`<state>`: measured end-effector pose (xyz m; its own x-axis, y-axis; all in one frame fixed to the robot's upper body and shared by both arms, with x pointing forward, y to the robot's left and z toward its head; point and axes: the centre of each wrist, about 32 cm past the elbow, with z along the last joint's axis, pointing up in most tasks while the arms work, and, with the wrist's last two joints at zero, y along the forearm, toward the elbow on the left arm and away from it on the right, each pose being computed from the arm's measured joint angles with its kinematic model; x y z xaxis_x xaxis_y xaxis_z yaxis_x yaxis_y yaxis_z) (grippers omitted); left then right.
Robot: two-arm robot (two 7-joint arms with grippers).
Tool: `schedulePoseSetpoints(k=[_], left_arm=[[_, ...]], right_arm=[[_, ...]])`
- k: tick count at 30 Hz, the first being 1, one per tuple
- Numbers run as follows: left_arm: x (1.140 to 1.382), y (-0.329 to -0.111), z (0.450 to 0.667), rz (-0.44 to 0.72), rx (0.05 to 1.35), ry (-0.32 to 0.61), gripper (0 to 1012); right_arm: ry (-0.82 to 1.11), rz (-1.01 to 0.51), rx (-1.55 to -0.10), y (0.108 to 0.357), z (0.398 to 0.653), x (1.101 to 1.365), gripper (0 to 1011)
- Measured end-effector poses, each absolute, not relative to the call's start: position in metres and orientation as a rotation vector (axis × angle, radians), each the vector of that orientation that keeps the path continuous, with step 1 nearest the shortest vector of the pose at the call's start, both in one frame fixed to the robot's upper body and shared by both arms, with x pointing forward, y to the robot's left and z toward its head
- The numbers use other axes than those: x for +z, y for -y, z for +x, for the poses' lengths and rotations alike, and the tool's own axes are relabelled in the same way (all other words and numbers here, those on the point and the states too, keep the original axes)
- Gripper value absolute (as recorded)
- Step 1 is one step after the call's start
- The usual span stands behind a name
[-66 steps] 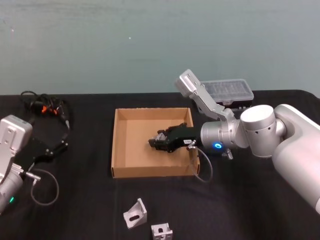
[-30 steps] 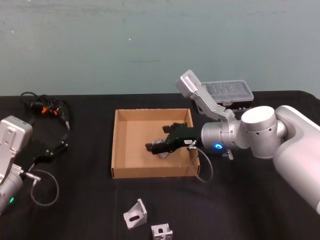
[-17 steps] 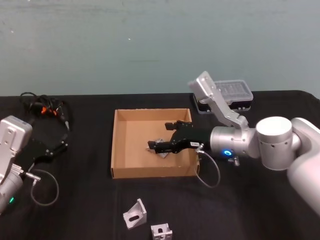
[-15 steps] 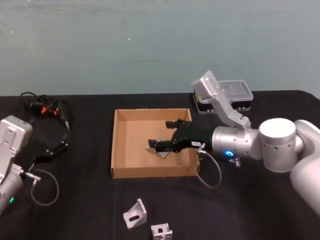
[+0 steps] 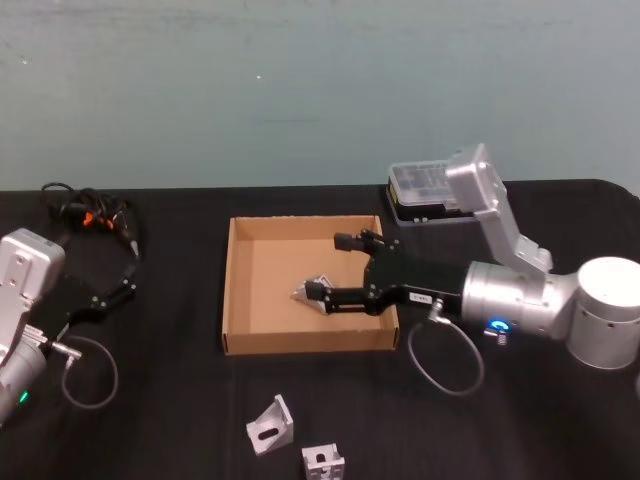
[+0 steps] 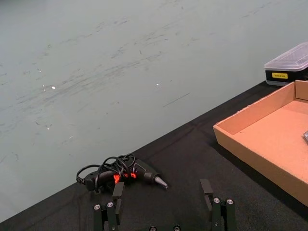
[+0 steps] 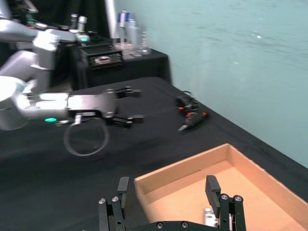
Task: Use one hand to pick up the angle iron from the table and place it into the box.
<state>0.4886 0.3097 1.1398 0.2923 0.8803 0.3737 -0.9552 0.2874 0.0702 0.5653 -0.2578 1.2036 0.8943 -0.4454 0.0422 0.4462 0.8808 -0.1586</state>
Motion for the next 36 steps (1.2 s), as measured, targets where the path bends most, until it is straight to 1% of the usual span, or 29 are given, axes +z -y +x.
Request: schedulePoseSetpoints(k=[8, 10, 17, 27, 36], left_arm=[[1.140, -0.310, 0.489, 0.304, 1.248, 0.285, 1000], [1.140, -0.310, 0.489, 0.304, 1.248, 0.285, 1000], [1.140, -0.310, 0.489, 0.304, 1.248, 0.285, 1000], [1.140, -0.310, 0.489, 0.304, 1.248, 0.285, 1000], [1.140, -0.310, 0.489, 0.304, 1.248, 0.285, 1000]], right_arm=[[0.026, -0.180, -0.335, 0.277, 0.551, 1.203, 1003], [0.029, -0.199, -0.282, 0.286, 0.547, 1.201, 1003], [0.034, -0.255, -0.172, 0.296, 0.541, 1.195, 1003], [0.043, -0.327, -0.075, 0.292, 0.537, 1.187, 1003], [0.038, -0.421, -0.049, 0.277, 0.533, 1.182, 1003]])
